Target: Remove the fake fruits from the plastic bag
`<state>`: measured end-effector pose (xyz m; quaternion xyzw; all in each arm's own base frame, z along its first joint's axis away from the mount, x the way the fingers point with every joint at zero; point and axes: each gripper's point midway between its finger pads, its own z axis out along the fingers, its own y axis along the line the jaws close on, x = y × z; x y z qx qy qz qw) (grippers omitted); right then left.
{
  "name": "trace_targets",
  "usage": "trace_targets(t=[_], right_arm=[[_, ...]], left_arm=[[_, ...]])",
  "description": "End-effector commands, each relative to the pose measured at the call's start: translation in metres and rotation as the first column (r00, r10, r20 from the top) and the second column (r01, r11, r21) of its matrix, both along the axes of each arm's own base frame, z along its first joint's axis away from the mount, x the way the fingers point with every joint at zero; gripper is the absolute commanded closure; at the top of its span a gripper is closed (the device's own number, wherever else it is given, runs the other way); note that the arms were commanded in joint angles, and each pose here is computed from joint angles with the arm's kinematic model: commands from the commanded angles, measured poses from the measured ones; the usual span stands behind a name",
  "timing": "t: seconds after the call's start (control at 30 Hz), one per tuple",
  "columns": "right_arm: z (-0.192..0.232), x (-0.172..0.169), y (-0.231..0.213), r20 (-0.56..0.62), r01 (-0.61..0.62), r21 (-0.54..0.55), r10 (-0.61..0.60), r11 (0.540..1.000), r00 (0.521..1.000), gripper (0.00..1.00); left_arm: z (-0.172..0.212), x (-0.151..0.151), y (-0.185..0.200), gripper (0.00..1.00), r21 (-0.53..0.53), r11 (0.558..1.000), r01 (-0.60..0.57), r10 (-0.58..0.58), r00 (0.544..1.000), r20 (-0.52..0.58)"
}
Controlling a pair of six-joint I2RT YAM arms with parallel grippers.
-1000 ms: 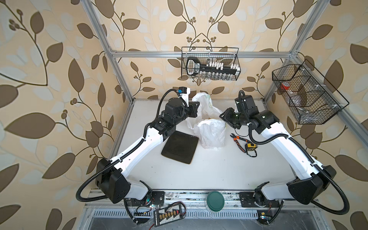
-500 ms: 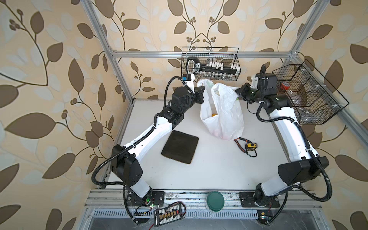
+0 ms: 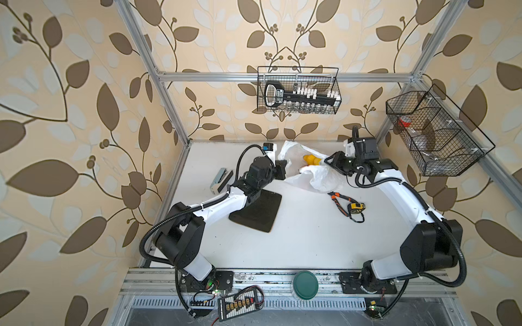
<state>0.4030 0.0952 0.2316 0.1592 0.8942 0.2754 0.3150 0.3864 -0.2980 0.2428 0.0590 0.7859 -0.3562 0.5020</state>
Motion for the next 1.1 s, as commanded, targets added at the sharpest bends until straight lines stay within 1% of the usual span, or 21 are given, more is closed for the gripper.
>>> trace_targets(t=[0.0,0.1,0.13,0.2,0.23,0.33,0.43,0.5,0.6,0.7,0.8,0.83,0.93,1.07], right_arm=[[0.025,-0.033,-0.007,0.05,-0.031,-0.061,0.034,0.998,0.998,0.31],[0.026,-0.063,-0.014,0.022,-0.057,-0.123,0.06,0.991,0.998,0.18],[0.028,-0.074,-0.017,0.019,-0.059,-0.14,0.062,0.988,0.998,0.11],[0.038,-0.091,-0.018,0.041,-0.072,-0.154,0.08,0.985,0.996,0.02],[0.045,-0.098,-0.018,0.063,-0.075,-0.153,0.086,0.985,0.994,0.01],[0.074,-0.118,-0.013,0.137,-0.094,-0.125,0.111,0.988,0.984,0.01],[0.098,-0.137,0.008,0.176,-0.175,-0.059,0.183,0.983,0.967,0.0],[0.101,-0.15,0.028,0.153,-0.227,-0.048,0.232,0.973,0.961,0.0],[0.091,-0.169,0.052,0.067,-0.258,-0.074,0.263,0.963,0.962,0.0],[0.076,-0.18,0.064,-0.004,-0.23,-0.116,0.231,0.966,0.973,0.01],[0.059,-0.179,0.061,-0.051,-0.141,-0.149,0.135,0.979,0.99,0.01],[0.055,-0.175,0.061,-0.06,-0.108,-0.142,0.101,0.984,0.993,0.01],[0.056,-0.157,0.064,-0.03,-0.029,-0.121,0.026,0.992,0.999,0.05],[0.064,-0.132,0.064,0.037,0.082,-0.103,-0.079,0.991,0.996,0.13]], left_arm=[[0.064,-0.037,0.0,1.0,-0.149,0.987,0.056,-0.04,0.993,0.109],[0.052,-0.052,0.001,1.0,-0.159,0.985,0.064,-0.053,0.996,0.068],[0.048,-0.055,0.0,1.0,-0.158,0.985,0.068,-0.06,0.997,0.054],[0.043,-0.06,-0.002,1.0,-0.157,0.984,0.078,-0.074,0.997,0.035],[0.042,-0.061,-0.002,1.0,-0.16,0.984,0.081,-0.077,0.997,0.027],[0.043,-0.063,-0.006,1.0,-0.177,0.98,0.088,-0.087,0.996,0.015],[0.045,-0.061,-0.008,1.0,-0.182,0.979,0.092,-0.091,0.996,0.014],[0.045,-0.06,-0.011,1.0,-0.185,0.978,0.095,-0.095,0.995,0.01],[0.043,-0.058,-0.014,1.0,-0.193,0.977,0.096,-0.098,0.995,-0.002],[0.041,-0.056,-0.016,1.0,-0.203,0.975,0.089,-0.094,0.996,-0.014],[0.038,-0.057,-0.017,1.0,-0.212,0.974,0.084,-0.091,0.996,-0.025],[0.037,-0.057,-0.018,1.0,-0.214,0.973,0.082,-0.09,0.996,-0.026],[0.035,-0.059,-0.017,1.0,-0.219,0.973,0.076,-0.085,0.996,-0.033],[0.034,-0.061,-0.012,1.0,-0.225,0.973,0.058,-0.069,0.997,-0.04]])
